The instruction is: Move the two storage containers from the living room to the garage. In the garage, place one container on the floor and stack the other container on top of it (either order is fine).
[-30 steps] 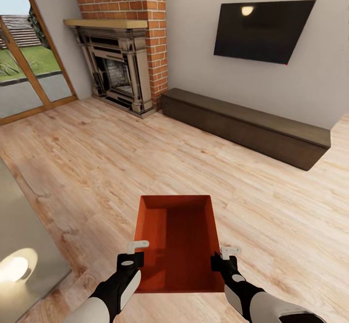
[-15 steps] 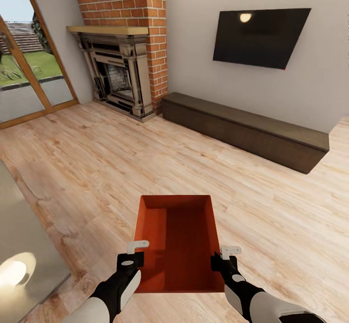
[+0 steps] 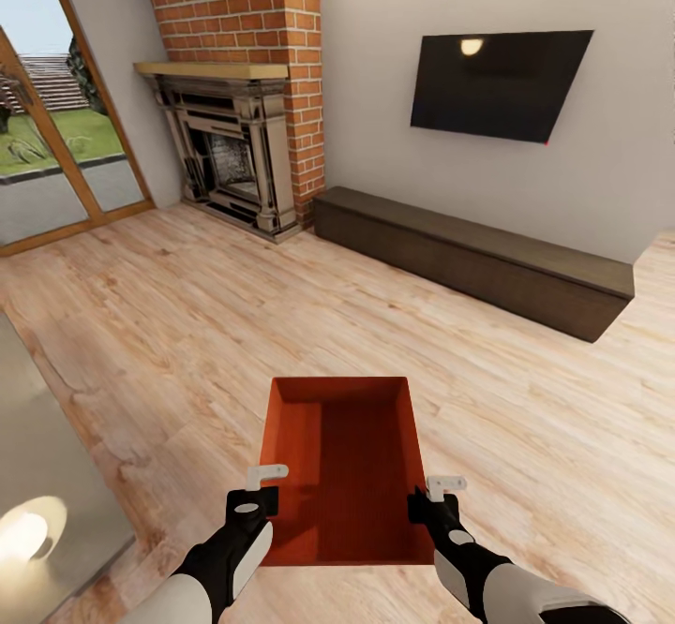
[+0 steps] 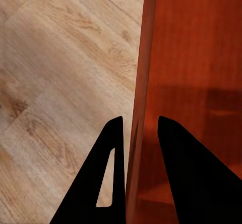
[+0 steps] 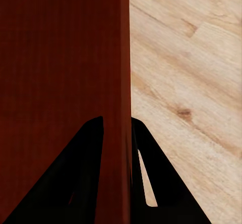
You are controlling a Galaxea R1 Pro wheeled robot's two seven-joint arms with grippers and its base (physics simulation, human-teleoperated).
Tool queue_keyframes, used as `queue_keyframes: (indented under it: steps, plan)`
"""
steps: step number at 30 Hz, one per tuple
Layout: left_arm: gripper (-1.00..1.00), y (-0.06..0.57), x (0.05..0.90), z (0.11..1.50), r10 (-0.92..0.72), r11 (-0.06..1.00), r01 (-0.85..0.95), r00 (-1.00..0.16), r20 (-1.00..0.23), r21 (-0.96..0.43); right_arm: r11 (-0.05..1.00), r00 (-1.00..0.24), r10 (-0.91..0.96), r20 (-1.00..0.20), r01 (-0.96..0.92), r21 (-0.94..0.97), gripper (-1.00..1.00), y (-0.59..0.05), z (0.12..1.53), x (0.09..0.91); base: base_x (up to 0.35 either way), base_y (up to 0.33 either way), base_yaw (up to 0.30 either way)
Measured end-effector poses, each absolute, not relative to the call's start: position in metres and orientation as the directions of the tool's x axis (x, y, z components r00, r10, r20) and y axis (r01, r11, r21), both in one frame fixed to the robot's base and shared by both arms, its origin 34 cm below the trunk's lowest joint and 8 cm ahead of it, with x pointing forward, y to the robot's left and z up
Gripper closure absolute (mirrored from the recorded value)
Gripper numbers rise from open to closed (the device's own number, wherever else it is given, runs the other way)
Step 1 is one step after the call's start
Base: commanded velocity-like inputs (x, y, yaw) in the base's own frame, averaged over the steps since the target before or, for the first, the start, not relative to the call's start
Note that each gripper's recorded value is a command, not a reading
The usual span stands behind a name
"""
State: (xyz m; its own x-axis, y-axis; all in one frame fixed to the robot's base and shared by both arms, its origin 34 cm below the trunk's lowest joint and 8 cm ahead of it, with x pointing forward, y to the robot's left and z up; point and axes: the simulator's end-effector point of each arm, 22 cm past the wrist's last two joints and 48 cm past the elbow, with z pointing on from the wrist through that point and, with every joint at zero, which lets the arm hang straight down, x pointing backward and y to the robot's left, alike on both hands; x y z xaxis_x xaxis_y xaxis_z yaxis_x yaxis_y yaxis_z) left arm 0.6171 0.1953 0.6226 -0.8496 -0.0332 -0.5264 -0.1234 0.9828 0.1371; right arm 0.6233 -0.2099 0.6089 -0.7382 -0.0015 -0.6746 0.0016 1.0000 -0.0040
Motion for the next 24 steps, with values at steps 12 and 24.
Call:
queue_keyframes:
  steps: [12, 24]
  plan:
    - [1.0, 0.195, 0.623, 0.632, -0.034, 0.983, -0.126, -0.84, -0.542, 0.135, 1.0, -0.725, -0.002, -0.688, 0.002, -0.004, 1.0, -0.21, 0.618, 0.629, 0.0, 0.0, 0.0]
    - [1.0, 0.195, 0.627, 0.64, -0.032, 0.983, -0.127, -0.831, -0.556, 0.133, 1.0, -0.714, -0.001, -0.701, 0.002, -0.004, 1.0, -0.21, 0.627, 0.634, 0.0, 0.0, 0.0]
